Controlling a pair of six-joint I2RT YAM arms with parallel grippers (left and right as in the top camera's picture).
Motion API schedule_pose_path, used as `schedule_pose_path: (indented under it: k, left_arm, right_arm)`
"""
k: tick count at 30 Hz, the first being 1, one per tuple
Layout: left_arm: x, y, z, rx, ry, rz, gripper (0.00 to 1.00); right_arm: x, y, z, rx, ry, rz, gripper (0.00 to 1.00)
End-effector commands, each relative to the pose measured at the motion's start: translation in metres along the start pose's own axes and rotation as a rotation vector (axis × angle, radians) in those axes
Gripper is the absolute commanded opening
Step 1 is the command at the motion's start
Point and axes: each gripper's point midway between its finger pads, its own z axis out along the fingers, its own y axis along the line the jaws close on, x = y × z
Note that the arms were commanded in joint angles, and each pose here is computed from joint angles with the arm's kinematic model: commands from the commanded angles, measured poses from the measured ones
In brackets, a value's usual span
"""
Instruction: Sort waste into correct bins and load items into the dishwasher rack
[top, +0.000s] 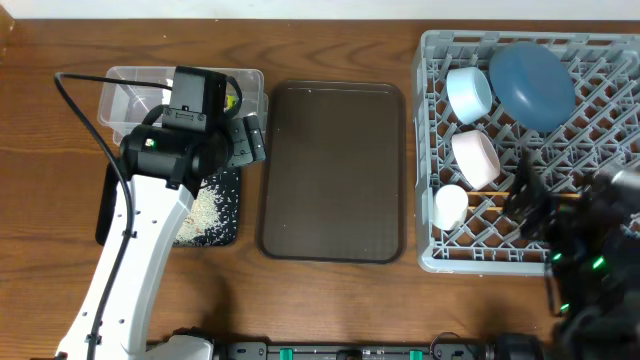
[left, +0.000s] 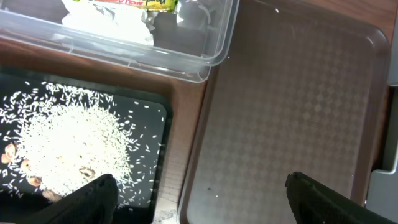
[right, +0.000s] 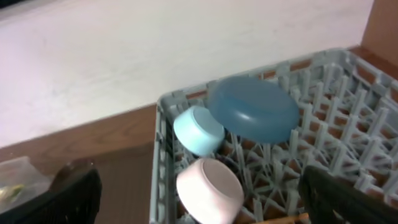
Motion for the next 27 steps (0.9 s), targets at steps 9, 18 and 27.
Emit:
schedule_pose_path:
  k: [9, 18, 27]
  left_arm:
    - [-0.003, 0.003, 0.0, -0.017, -0.007, 0.01, 0.89]
    - [-0.003, 0.003, 0.0, -0.017, -0.007, 0.01, 0.89]
    - [-0.003, 0.003, 0.0, -0.016, -0.007, 0.01, 0.89]
  right_arm:
    - [0.11, -0.018, 0.02, -0.054, -0.079, -0.033, 0.99]
    - [0.134, -0.018, 0.027, -0.1, -0.12, -0.053, 0.99]
    - [0.136, -0.007, 0.028, -0.167, -0.134, -0.056, 0.99]
